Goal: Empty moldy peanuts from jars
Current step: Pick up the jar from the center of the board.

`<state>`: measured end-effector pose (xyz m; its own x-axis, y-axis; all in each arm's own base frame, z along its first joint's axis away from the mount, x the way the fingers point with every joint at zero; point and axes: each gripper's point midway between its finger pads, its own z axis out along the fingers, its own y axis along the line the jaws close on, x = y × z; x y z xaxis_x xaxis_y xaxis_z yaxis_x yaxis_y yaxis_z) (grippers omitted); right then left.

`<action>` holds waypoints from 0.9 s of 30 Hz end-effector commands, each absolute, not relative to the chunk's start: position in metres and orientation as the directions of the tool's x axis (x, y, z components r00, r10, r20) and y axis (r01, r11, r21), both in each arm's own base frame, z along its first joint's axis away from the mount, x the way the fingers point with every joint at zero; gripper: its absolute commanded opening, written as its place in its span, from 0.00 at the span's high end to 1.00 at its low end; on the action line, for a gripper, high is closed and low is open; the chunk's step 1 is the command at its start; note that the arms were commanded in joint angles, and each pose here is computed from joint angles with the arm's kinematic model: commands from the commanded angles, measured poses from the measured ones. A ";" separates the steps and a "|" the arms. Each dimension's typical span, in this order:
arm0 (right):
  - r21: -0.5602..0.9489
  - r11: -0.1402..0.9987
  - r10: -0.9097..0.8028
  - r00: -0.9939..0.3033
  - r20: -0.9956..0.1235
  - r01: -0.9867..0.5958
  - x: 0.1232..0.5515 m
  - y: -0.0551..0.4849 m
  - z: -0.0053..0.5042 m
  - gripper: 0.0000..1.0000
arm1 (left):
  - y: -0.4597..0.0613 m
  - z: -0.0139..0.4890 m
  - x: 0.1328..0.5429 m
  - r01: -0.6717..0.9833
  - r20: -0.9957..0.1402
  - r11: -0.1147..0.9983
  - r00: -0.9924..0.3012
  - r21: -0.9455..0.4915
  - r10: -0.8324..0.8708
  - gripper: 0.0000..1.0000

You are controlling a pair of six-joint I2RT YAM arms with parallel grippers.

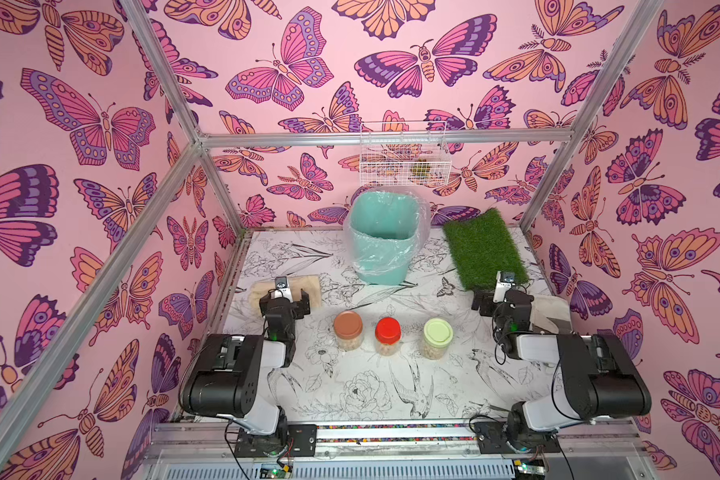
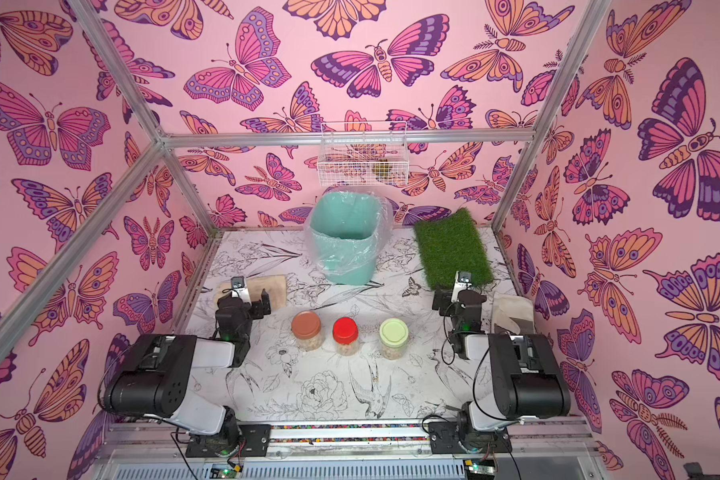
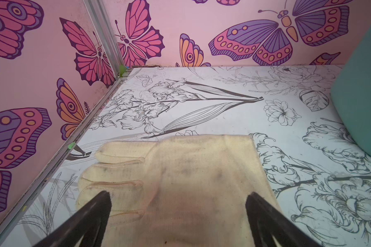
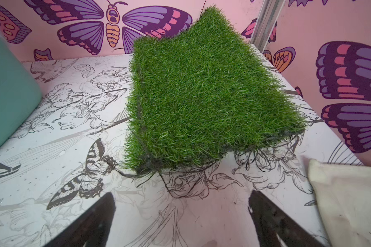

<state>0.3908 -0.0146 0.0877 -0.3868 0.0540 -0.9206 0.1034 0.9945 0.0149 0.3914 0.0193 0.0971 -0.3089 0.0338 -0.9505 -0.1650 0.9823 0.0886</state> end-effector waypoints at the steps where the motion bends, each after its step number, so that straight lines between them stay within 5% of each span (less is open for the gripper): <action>1: 0.020 0.994 0.059 -0.375 -0.925 0.107 0.395 -0.014 0.092 0.01 | 0.020 0.094 0.388 -0.170 -0.949 0.980 -0.314 0.101 0.043 0.00; 27: 0.020 0.994 0.058 -0.373 -0.926 0.107 0.395 -0.014 0.093 0.01 | 0.022 0.092 0.389 -0.168 -0.946 0.982 -0.322 0.088 0.030 0.00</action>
